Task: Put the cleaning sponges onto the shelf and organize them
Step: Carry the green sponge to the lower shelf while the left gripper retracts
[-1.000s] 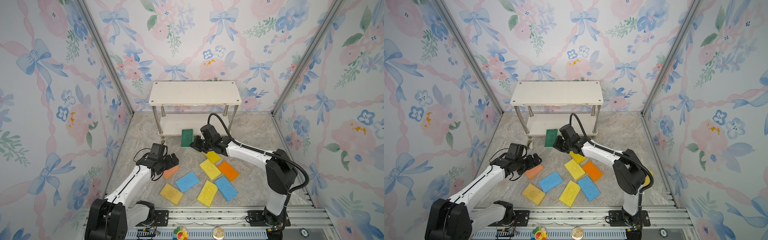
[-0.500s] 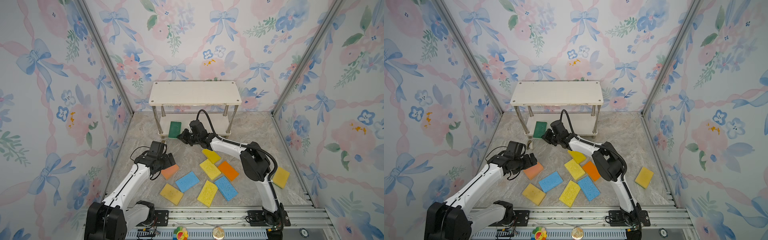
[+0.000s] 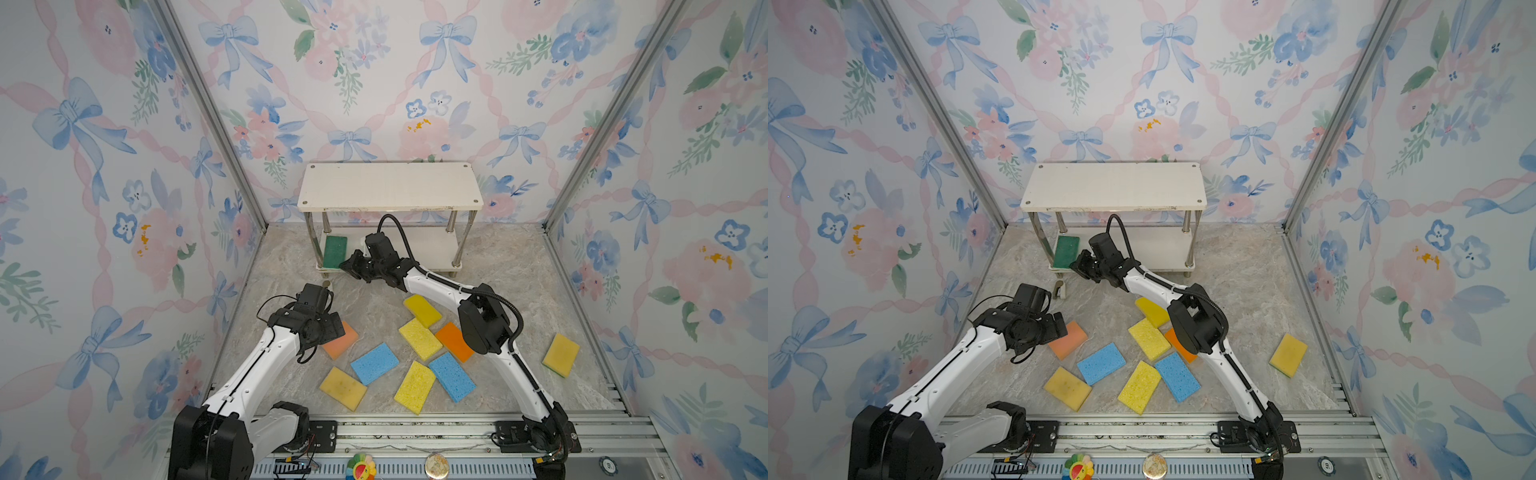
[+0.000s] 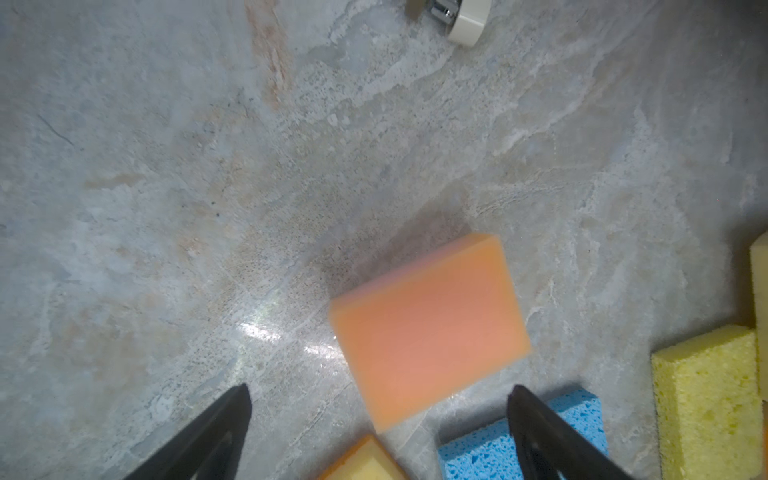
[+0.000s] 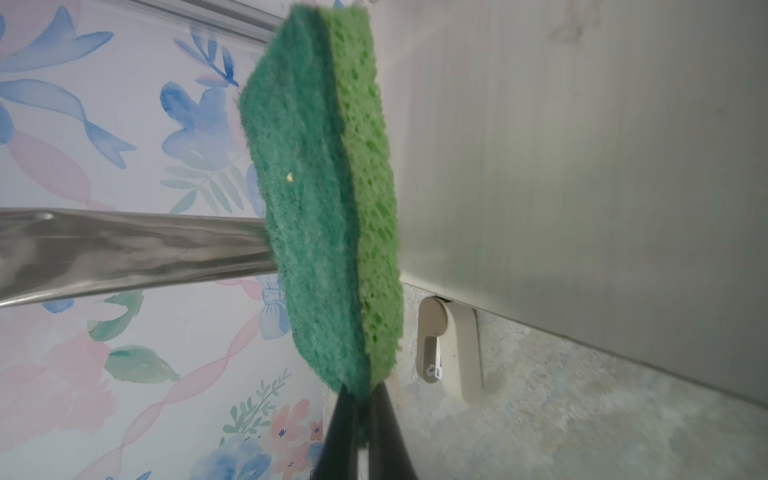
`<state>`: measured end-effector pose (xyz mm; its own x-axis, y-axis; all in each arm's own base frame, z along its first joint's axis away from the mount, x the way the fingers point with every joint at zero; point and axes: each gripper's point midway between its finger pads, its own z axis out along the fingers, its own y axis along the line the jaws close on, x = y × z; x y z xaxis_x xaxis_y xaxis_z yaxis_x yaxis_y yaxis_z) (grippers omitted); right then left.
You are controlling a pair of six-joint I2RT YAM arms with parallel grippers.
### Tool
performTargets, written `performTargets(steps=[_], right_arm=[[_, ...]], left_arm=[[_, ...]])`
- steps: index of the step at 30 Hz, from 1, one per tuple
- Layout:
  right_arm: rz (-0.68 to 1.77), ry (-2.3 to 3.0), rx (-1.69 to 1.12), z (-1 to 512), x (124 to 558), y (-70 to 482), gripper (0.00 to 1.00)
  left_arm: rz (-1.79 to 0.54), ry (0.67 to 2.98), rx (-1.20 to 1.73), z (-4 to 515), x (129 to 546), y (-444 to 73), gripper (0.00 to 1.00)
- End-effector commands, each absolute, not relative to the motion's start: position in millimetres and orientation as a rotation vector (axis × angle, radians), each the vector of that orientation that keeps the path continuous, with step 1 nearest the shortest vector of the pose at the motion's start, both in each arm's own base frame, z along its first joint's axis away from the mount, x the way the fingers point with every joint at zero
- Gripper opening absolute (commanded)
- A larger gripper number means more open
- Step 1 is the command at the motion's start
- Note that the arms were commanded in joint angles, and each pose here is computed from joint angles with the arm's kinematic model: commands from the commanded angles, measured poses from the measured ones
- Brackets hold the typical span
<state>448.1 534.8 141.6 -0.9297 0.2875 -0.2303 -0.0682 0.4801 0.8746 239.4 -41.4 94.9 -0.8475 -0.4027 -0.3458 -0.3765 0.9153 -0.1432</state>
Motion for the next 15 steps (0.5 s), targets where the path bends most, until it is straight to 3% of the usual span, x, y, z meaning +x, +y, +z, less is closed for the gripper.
performTargets(steps=[1, 4, 10, 15], right_arm=[[1.356, 2.476, 0.138, 122, 446, 533, 0.05], [1.286, 2.513, 0.112, 115, 449, 525, 0.05], [1.219, 2.524, 0.094, 110, 457, 512, 0.05], [1.222, 2.518, 0.106, 107, 463, 510, 0.05]], left_arm=[[-0.069, 2.691, -0.552, 105, 239, -35, 0.98], [-0.044, 2.684, -0.521, 110, 241, -33, 0.98], [0.244, 2.609, -0.501, 136, 247, 3, 0.98], [0.268, 2.614, -0.518, 135, 248, 7, 0.98]])
